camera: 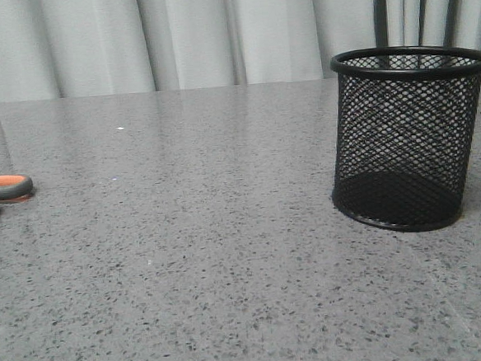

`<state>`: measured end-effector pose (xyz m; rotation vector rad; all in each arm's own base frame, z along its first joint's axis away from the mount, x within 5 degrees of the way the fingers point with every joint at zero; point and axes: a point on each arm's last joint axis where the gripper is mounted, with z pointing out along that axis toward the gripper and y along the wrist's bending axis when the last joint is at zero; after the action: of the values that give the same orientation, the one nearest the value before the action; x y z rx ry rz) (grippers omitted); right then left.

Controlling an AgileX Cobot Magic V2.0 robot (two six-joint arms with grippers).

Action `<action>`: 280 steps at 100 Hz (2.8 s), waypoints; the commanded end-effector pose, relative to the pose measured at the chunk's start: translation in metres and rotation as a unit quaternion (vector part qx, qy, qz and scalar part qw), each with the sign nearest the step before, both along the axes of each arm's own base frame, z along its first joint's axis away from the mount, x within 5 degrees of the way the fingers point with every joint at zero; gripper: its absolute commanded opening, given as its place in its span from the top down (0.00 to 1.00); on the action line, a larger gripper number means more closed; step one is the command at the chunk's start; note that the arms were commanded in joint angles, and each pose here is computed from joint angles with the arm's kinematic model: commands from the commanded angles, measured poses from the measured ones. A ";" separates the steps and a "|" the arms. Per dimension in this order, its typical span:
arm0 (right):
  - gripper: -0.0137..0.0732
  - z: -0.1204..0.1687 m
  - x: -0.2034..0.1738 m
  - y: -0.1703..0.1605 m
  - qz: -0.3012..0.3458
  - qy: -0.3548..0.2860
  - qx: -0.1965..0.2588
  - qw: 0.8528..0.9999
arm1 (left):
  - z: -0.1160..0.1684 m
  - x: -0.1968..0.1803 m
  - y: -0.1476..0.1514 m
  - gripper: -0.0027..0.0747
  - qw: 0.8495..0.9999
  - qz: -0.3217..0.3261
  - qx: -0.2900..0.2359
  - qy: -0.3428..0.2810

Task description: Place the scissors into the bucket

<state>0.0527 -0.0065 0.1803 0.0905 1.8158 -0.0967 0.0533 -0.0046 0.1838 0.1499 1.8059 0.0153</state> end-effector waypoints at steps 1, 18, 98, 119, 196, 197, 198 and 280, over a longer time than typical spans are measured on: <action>0.90 -0.003 0.000 0.000 -0.002 -0.013 -0.004 1.000 | -0.002 0.001 0.000 0.99 0.999 0.000 -0.011 -0.033; 0.90 -0.003 0.000 0.000 -0.002 -0.013 -0.004 1.000 | -0.002 0.001 0.000 0.99 0.999 0.000 -0.011 -0.033; 0.90 0.013 0.001 -0.004 -0.001 -0.074 -0.162 0.984 | -0.002 0.001 0.000 0.99 0.999 0.000 -0.011 -0.033; 0.90 0.043 -0.001 0.006 0.030 -0.245 -0.180 0.952 | 0.004 0.001 0.000 0.99 0.998 0.002 -0.022 -0.063; 0.90 0.110 0.007 0.002 0.004 -0.191 0.151 0.970 | 0.125 -0.006 0.001 0.98 0.960 0.000 -0.163 -0.227; 0.90 0.115 0.008 0.002 0.005 -0.190 0.149 0.971 | 0.127 -0.005 0.000 0.98 0.962 0.000 -0.155 -0.227; 0.90 0.115 0.011 0.002 0.005 -0.175 0.148 0.973 | 0.132 -0.004 0.000 0.97 0.963 0.000 -0.150 -0.226; 0.44 0.200 0.117 0.028 0.096 0.112 0.073 0.986 | 0.172 0.099 -0.064 0.58 0.902 -0.211 0.319 0.201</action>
<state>0.1648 0.0213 0.3659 0.0231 2.1276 0.1786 0.1476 -0.0630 0.3393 1.0011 2.1331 0.2220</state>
